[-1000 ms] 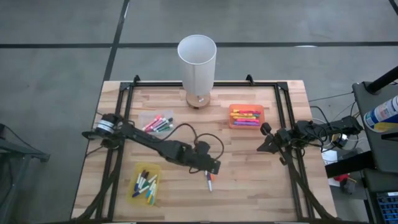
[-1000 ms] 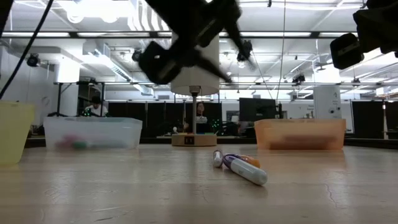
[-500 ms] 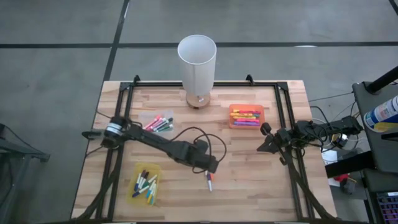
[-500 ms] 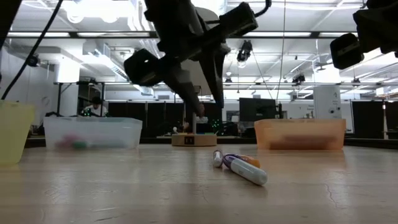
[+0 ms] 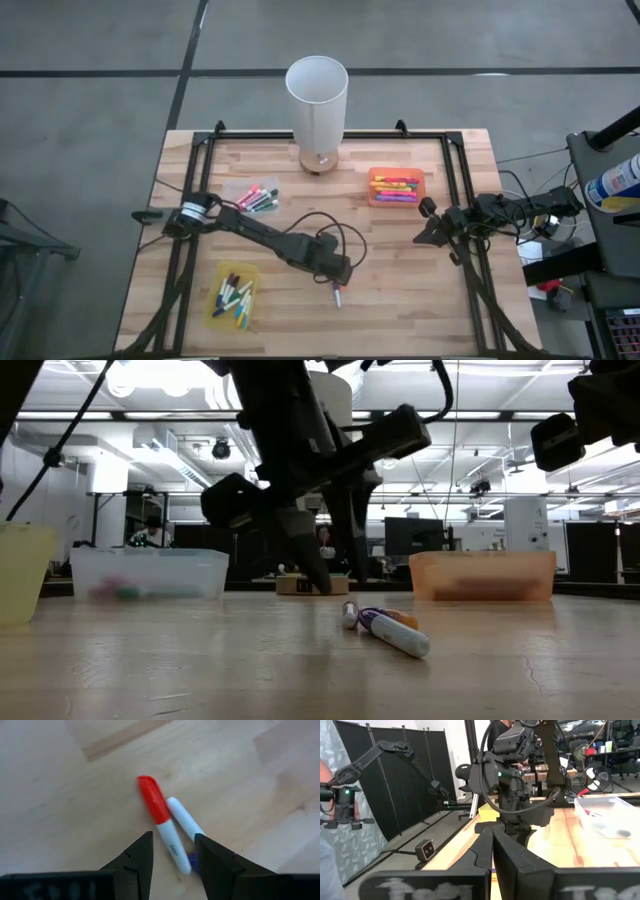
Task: Pick & Place Markers
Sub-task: Put the small red highlighter pen into the yellow bin
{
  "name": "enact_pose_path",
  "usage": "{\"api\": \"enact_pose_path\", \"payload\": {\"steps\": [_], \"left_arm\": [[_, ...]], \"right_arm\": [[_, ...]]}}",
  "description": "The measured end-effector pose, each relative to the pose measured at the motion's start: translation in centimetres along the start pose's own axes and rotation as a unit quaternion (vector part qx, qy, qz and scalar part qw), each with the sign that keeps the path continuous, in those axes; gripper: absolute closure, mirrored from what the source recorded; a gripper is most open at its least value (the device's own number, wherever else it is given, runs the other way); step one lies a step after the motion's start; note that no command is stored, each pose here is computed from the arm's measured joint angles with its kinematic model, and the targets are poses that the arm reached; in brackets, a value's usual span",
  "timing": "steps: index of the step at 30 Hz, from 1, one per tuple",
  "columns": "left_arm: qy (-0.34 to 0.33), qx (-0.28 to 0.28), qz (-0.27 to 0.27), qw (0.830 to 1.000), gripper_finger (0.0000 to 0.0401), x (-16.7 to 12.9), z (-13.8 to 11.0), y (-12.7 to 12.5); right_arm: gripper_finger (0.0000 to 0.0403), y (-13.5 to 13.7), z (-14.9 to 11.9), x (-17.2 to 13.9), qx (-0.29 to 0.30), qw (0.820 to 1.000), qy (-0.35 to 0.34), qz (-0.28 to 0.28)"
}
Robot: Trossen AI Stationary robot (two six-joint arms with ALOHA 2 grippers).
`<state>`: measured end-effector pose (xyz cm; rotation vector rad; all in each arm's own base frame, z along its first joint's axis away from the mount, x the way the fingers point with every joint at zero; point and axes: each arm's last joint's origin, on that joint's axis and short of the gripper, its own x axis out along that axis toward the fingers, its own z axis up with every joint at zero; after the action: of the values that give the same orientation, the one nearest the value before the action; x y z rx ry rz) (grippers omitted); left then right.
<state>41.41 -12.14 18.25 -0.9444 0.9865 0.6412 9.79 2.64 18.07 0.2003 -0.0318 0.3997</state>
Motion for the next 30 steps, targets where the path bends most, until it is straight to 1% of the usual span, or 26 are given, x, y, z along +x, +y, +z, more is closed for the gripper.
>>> {"api": "enact_pose_path", "payload": {"steps": [3,8,16,18,21,30], "left_arm": [[0.007,0.004,-0.005,1.000,0.0266,0.5,-0.1,-0.1],[0.023,0.016,0.007,1.000,0.0266,1.0,-0.3,0.2],[0.027,0.035,0.023,0.999,0.0266,1.1,-0.1,0.6],[0.026,0.032,0.024,0.999,0.0266,1.2,0.0,0.6],[0.025,0.013,0.024,0.999,0.0266,1.1,0.1,0.6],[0.031,0.005,0.008,0.999,0.0266,1.2,0.0,0.1]], "right_arm": [[0.0394,0.0,0.0,0.0,0.000,1.000,0.000,0.000],[0.0394,0.0,0.0,0.0,0.000,1.000,0.000,0.000],[0.0394,0.0,0.0,0.0,0.000,1.000,0.000,0.000],[0.0394,0.0,0.0,0.0,0.000,1.000,0.000,0.000],[0.0394,0.0,0.0,0.0,0.000,1.000,0.000,0.000],[0.0394,0.0,0.0,0.0,0.000,1.000,0.000,0.000]]}}
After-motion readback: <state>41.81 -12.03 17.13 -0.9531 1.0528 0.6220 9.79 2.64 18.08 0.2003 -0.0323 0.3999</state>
